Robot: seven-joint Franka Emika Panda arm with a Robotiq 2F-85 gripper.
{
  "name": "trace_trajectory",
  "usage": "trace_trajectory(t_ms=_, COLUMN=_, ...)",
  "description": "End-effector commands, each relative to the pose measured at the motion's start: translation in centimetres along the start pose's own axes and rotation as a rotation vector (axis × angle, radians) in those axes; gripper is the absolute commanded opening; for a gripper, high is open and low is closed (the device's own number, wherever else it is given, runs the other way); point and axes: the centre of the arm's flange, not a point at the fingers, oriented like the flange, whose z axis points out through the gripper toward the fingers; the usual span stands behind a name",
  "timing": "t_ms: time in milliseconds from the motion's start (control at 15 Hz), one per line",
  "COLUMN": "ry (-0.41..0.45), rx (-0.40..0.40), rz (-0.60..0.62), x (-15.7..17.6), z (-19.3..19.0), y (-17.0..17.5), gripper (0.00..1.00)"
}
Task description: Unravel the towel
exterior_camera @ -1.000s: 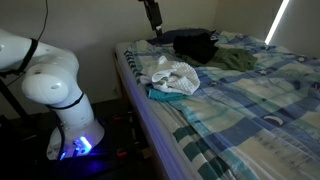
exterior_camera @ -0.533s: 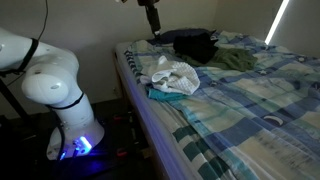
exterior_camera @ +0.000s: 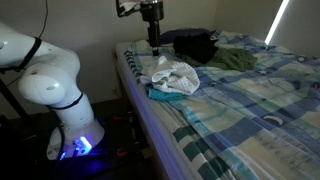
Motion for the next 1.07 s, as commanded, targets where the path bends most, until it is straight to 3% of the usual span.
trace_trajectory(t_ms=0, ry=-0.012, rx=-0.063, rz=0.115, x=0.3, z=-0.1, y=1.5, gripper=1.0)
trace_trajectory(t_ms=267, ry=-0.04, rx=-0.119, rz=0.215, x=0.9, z=0.8, y=4.1, gripper=1.0)
trace_trajectory(t_ms=467, ry=-0.07, rx=-0.11, rz=0.219, x=1.2, z=1.8, y=5.2, gripper=1.0)
trace_trajectory(t_ms=1000, ry=-0.138, rx=-0.06, rz=-0.04, x=-0.2, z=4.4, y=3.3, gripper=1.0)
